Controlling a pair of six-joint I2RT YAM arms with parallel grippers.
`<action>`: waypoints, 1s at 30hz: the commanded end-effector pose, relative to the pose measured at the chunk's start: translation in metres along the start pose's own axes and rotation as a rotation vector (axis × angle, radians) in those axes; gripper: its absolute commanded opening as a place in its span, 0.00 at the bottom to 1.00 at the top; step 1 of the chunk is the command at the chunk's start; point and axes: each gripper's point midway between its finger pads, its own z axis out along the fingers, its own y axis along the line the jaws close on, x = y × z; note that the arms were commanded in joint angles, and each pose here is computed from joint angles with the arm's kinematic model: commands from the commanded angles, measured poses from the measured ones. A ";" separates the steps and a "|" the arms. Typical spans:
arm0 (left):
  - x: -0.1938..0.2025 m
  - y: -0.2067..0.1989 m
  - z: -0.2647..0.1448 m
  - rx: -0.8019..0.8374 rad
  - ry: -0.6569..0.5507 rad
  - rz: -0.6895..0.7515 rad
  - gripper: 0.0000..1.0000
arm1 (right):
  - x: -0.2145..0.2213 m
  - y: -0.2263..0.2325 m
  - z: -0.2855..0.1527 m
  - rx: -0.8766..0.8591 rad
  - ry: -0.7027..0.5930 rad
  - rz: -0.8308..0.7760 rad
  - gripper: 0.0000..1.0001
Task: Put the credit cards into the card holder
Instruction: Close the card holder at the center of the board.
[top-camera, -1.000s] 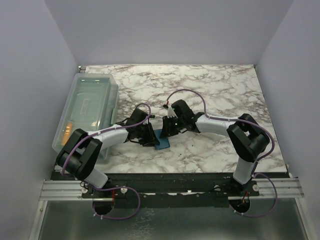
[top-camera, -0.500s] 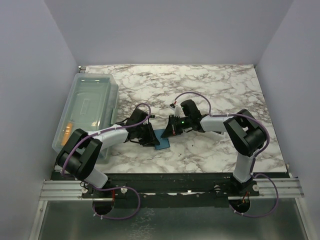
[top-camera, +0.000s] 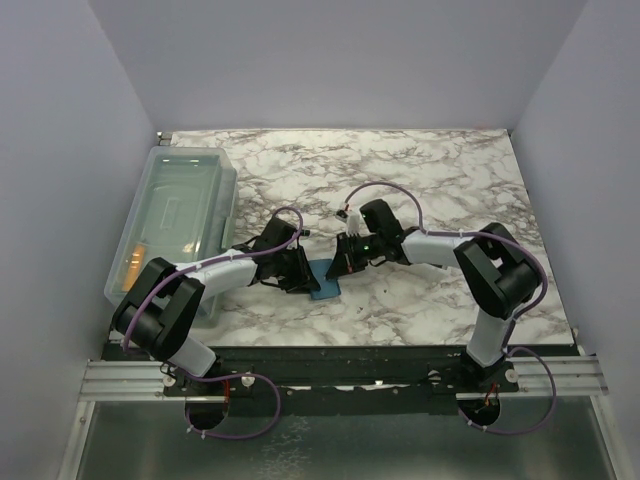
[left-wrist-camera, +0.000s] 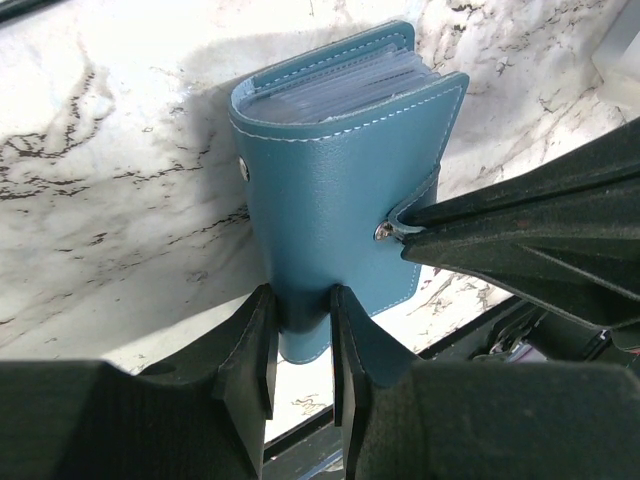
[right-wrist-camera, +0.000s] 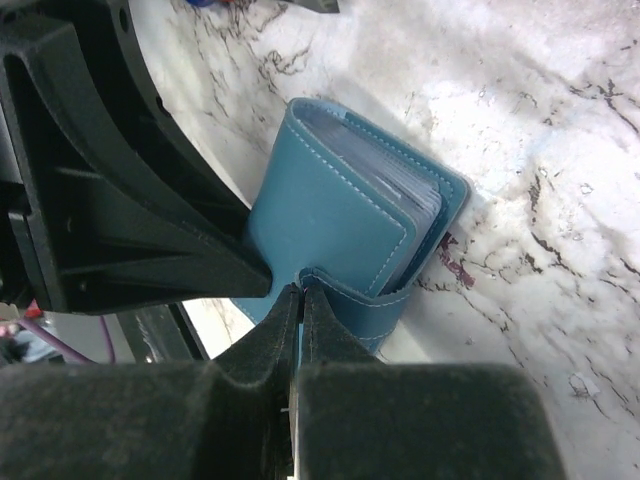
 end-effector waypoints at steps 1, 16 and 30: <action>-0.007 0.001 0.004 -0.011 -0.051 0.035 0.25 | 0.076 -0.037 -0.009 0.185 0.237 0.025 0.00; -0.005 0.000 0.002 -0.003 -0.049 0.034 0.25 | 0.060 -0.045 0.007 0.314 0.129 0.322 0.00; -0.006 -0.002 0.002 0.002 -0.048 0.036 0.25 | 0.065 -0.058 0.003 0.487 0.135 0.372 0.00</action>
